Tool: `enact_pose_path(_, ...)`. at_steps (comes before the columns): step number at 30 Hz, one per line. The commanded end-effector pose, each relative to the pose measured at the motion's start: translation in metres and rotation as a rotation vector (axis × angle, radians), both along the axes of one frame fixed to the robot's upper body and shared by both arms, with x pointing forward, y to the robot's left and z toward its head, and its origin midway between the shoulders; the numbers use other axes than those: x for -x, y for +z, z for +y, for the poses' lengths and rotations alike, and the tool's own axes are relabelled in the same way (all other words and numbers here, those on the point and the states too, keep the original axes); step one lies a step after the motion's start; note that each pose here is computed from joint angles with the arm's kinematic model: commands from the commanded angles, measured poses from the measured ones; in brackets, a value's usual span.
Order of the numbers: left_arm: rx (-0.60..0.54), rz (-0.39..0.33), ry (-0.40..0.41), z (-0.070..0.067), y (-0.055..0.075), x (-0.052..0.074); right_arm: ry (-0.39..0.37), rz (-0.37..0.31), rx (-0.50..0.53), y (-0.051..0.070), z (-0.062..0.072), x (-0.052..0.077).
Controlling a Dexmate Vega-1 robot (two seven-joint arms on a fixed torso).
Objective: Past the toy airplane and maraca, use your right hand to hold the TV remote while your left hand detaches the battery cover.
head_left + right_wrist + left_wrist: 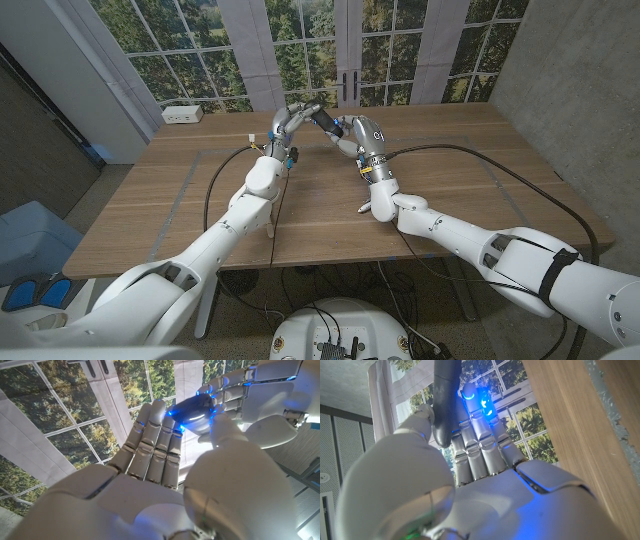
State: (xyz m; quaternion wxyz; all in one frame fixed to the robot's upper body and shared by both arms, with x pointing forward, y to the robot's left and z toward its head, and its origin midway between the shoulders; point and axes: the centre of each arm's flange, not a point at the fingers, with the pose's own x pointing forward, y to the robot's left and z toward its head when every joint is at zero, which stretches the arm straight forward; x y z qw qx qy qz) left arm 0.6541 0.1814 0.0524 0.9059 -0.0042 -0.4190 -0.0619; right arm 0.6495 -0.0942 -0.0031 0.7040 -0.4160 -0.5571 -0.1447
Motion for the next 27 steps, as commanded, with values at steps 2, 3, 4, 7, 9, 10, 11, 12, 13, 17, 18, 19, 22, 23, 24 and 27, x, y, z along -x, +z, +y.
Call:
enact_pose_path(2, 0.09, 0.027, -0.181, -0.003, -0.004, -0.005, 0.0, -0.003, -0.01, -0.001, -0.004, 0.001)
enact_pose_path(3, 0.089, 0.029, -0.204, -0.004, -0.003, -0.006, -0.002, -0.004, -0.011, -0.001, -0.004, 0.001)
enact_pose_path(4, 0.097, 0.031, -0.222, -0.004, -0.004, -0.007, -0.003, -0.004, -0.013, -0.001, -0.005, 0.002)
enact_pose_path(7, 0.111, 0.033, -0.259, -0.004, -0.004, -0.008, -0.005, -0.005, -0.014, -0.002, -0.005, 0.003)
enact_pose_path(9, 0.093, 0.043, -0.254, -0.004, -0.003, -0.007, -0.006, -0.006, -0.013, -0.002, -0.006, 0.004)
enact_pose_path(10, 0.08, 0.037, -0.25, -0.005, -0.003, -0.007, -0.006, -0.007, -0.015, -0.002, -0.006, 0.005)
enact_pose_path(11, 0.082, 0.032, -0.249, -0.005, -0.003, -0.006, -0.007, -0.007, -0.014, -0.002, -0.006, 0.005)
enact_pose_path(12, 0.078, 0.034, -0.246, -0.005, -0.003, -0.005, -0.007, -0.007, -0.015, -0.002, -0.006, 0.006)
enact_pose_path(13, 0.06, 0.034, -0.24, -0.004, -0.002, -0.005, -0.007, -0.007, -0.015, -0.002, -0.006, 0.006)
enact_pose_path(17, 0.046, 0.032, -0.228, -0.004, -0.002, -0.002, -0.006, -0.005, -0.013, -0.003, -0.005, 0.007)
enact_pose_path(18, 0.048, 0.032, -0.224, -0.003, -0.003, -0.001, -0.006, -0.006, -0.014, -0.003, -0.005, 0.008)
enact_pose_path(19, 0.045, 0.033, -0.222, -0.003, -0.003, 0.0, -0.005, -0.006, -0.015, -0.004, -0.005, 0.008)
enact_pose_path(22, 0.039, 0.028, -0.216, -0.002, -0.003, 0.001, -0.004, -0.005, -0.016, -0.004, -0.005, 0.009)
enact_pose_path(23, 0.039, 0.024, -0.215, -0.002, -0.004, 0.002, -0.005, -0.007, -0.015, -0.004, -0.005, 0.009)
enact_pose_path(24, 0.042, 0.02, -0.216, -0.002, -0.004, 0.003, -0.004, -0.006, -0.015, -0.004, -0.005, 0.01)
enact_pose_path(27, 0.044, 0.015, -0.213, -0.001, -0.005, 0.004, -0.005, -0.005, -0.013, -0.005, -0.004, 0.011)
